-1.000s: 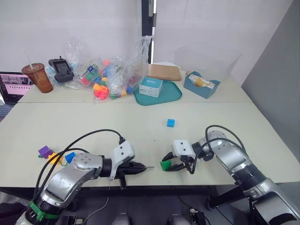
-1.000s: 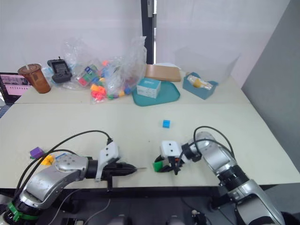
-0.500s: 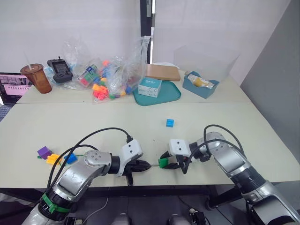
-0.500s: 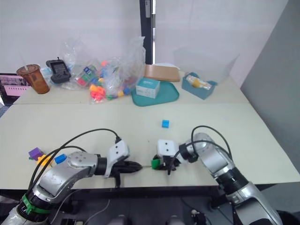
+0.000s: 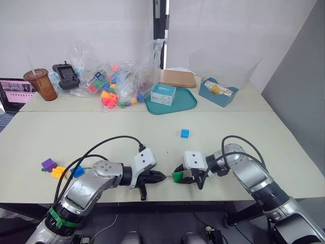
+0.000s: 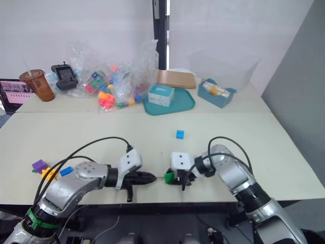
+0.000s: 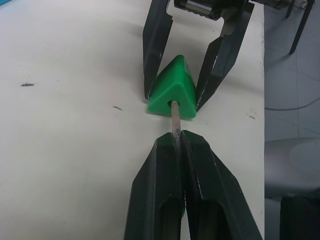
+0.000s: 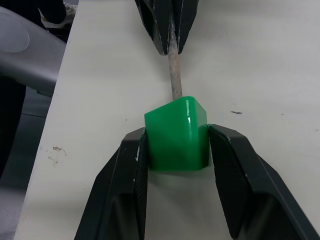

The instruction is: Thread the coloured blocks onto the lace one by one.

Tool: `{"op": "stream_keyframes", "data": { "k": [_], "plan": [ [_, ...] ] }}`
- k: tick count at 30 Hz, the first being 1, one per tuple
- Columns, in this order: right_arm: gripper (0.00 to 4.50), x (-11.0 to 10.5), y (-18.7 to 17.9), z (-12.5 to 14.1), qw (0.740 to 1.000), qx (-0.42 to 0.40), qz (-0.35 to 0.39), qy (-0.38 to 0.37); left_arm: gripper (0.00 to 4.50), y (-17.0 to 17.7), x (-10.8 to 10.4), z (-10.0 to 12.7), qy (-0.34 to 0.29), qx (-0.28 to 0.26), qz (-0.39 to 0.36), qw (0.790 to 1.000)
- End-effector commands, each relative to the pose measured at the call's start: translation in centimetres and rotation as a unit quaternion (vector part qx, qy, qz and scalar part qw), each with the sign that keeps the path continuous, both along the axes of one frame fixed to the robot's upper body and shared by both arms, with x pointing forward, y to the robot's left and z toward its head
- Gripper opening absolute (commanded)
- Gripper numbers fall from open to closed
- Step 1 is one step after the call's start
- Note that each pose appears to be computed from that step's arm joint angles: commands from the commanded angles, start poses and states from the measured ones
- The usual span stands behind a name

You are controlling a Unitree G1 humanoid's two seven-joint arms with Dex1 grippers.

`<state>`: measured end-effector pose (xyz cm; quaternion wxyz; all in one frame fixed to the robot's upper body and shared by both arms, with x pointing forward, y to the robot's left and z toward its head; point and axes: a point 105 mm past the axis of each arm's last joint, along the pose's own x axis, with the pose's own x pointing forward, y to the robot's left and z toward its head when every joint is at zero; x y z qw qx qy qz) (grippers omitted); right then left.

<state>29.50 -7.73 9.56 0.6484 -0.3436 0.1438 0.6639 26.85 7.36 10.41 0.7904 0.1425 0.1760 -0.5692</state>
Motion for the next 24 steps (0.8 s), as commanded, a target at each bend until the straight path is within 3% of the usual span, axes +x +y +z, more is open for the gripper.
{"op": "stream_keyframes", "data": {
  "k": [1,11,15,22,24],
  "plan": [
    [1.32,-0.6,-0.8,-1.9,0.999,-0.034,-0.010,0.024,0.00,-1.6,-0.2,0.9,-0.015,-0.016,-0.026,0.999],
    [1.32,-0.6,-1.0,-2.0,0.999,-0.038,-0.019,0.027,0.00,-5.3,0.2,-0.2,-0.031,0.001,-0.077,0.997],
    [1.32,-0.6,-0.9,-2.0,0.999,-0.035,-0.024,0.027,0.00,-4.6,0.8,-0.3,-0.031,0.000,-0.062,0.998],
    [1.32,-0.4,-1.2,-2.0,0.998,-0.032,-0.037,0.026,2.26,-1.4,0.9,1.0,-0.016,-0.018,-0.025,0.999],
    [1.32,-0.5,-1.2,-2.1,0.998,-0.032,-0.038,0.026,2.26,-0.3,0.4,1.1,-0.006,-0.019,-0.022,1.000]
  ]
}}
